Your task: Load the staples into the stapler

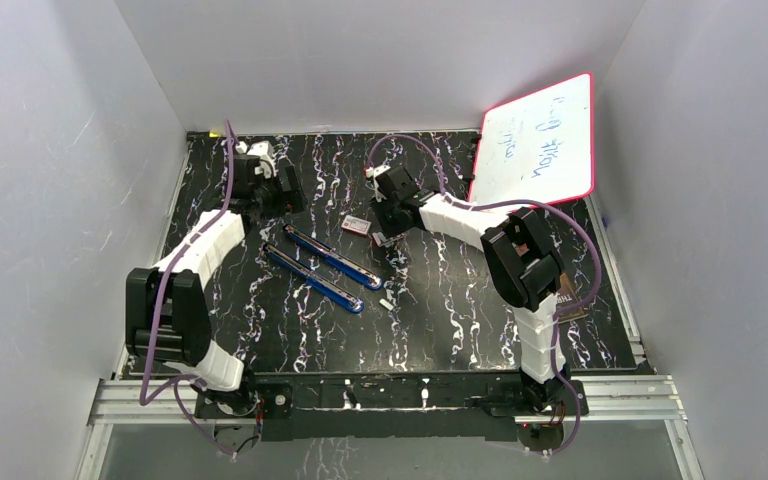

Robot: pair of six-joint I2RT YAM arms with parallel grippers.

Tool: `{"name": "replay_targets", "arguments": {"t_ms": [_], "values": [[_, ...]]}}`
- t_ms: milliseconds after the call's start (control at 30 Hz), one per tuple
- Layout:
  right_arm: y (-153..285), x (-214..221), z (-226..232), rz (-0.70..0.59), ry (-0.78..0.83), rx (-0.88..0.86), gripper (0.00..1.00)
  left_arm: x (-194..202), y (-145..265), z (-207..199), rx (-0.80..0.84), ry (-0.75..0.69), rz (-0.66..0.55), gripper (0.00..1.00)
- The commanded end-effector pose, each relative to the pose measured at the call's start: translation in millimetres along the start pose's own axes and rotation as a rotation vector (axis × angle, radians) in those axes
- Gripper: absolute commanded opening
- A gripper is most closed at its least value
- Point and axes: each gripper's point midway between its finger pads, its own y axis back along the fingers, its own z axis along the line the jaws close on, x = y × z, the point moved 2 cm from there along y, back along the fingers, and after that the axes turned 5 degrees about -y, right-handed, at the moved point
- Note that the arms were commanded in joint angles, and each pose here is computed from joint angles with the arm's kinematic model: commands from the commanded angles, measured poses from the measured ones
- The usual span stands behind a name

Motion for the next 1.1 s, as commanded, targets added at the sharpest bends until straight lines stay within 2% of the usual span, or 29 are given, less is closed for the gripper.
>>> {"name": "replay_targets", "arguments": {"t_ms": [0,433,1067], "values": [[19.5,-35.7,5.7,-0.099,0.031,-0.008,0.31,-26.3,2.4,-7.9,0.035,-0.007,-0.050,0.93],[0.5,-29.8,2.3,-0.064,0.052,0.006,0.27,-23.8,-6.7,-6.8,0.037,-0.007,-0.042,0.93],[-15.6,-10.8,-1.3,-0.001,0.054,0.018,0.28,-25.1,-4.4,-6.9,0.038,-0.012,-0.046,0.93]]}}
